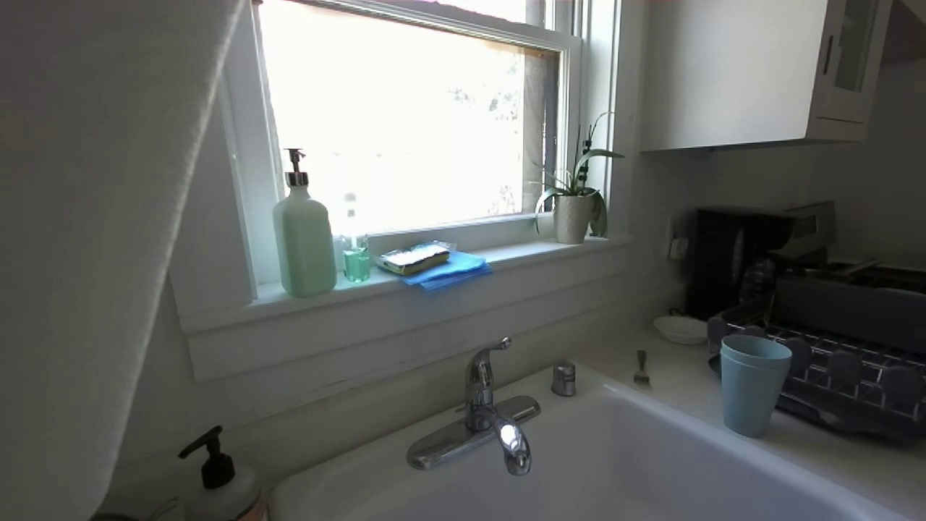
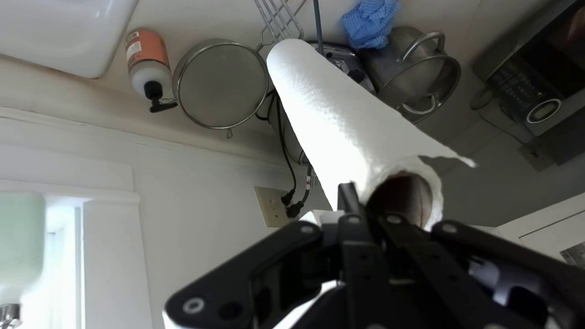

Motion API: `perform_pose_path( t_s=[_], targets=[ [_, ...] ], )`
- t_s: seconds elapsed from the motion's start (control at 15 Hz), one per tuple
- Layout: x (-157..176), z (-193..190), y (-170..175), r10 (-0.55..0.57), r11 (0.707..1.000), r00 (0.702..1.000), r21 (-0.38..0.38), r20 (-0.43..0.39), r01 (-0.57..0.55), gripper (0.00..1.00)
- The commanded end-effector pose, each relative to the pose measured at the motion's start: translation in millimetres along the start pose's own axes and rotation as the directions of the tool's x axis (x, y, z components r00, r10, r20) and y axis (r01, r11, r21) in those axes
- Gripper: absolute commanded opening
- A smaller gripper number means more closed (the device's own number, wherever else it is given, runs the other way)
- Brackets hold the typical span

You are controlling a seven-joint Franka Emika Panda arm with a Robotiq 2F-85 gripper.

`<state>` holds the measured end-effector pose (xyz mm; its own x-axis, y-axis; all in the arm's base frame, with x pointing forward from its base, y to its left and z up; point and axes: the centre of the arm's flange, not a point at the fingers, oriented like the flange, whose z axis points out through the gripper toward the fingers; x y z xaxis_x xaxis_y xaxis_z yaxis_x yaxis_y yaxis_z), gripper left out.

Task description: Take the paper towel roll off its holder and put it on the countertop

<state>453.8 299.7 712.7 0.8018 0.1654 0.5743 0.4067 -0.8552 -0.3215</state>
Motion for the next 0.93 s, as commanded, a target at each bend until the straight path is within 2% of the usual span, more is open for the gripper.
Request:
perform_pose_path(
  t_s=[0.0, 0.33, 0.87],
  targets=[
    [-16, -10, 11, 0.005, 0.998, 1.000, -0.065, -0.022, -0.007, 0.00],
    [-16, 12, 37, 0.043, 0.989, 0.999, -0.142, 0.030, -0.038, 0.00],
    [-24, 52, 85, 0.080, 0.987, 0.992, -0.148, 0.096, -0.065, 0.00]
  ],
)
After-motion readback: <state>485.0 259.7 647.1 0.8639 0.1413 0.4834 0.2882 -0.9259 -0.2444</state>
